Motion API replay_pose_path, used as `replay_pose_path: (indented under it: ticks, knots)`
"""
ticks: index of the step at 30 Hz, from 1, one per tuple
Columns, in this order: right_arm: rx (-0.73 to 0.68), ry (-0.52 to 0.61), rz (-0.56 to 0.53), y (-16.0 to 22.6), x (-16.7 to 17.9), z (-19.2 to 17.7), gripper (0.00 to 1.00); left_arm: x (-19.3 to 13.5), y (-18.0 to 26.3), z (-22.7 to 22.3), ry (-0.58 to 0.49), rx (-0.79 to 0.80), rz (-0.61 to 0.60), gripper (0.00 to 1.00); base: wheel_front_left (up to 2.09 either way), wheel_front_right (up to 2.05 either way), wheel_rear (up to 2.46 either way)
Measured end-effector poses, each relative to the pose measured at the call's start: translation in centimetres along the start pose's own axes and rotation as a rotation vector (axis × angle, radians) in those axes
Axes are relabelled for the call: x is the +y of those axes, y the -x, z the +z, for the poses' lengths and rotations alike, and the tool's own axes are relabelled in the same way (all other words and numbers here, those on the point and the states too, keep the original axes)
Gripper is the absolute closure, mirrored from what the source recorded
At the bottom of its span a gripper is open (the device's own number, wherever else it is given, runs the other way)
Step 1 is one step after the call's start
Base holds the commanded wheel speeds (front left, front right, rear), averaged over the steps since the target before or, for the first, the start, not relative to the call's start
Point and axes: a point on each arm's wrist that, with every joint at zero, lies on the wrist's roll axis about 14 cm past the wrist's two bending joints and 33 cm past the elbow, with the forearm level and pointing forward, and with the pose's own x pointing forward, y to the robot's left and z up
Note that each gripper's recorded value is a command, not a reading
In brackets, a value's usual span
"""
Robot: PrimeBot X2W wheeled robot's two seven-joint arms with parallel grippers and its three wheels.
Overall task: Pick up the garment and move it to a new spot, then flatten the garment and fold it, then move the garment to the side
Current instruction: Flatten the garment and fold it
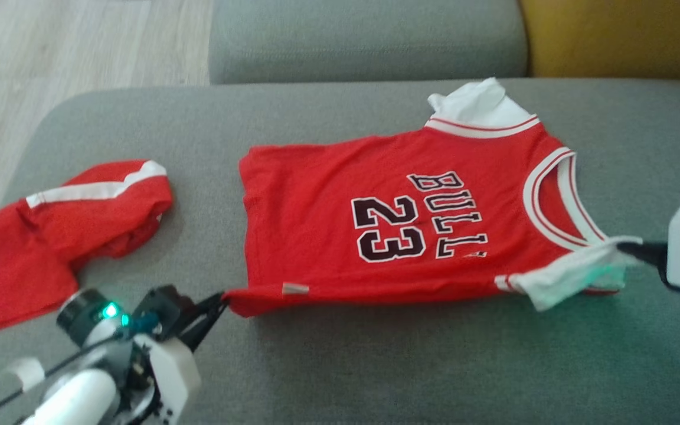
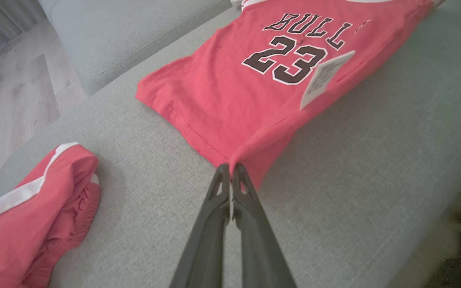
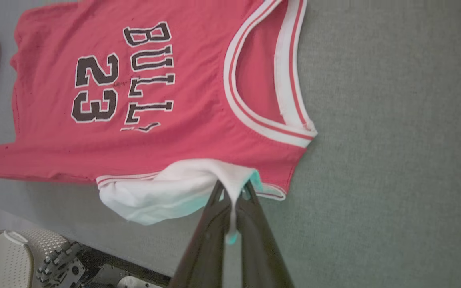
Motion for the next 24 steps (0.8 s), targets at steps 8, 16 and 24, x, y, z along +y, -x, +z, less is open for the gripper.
replay_pose_path:
  ticks: [8,16,24]
  knots:
    - [-0.073,-0.003,-0.02,-2.1,-0.4,5.0,1.0,1.9,-3.1,0.5,-0.012,0.01,0.003,1.0,0.0,0.0,0.0]
    - [-0.078,0.003,-0.034,-4.7,-0.9,7.0,1.0,2.8,-5.6,-0.2,0.001,0.024,0.001,1.0,0.0,0.0,0.0]
    - [-0.104,-0.062,-0.095,-6.5,-3.3,7.7,0.0,3.9,-8.0,-1.0,0.022,0.028,0.028,0.0,0.0,0.0,0.0]
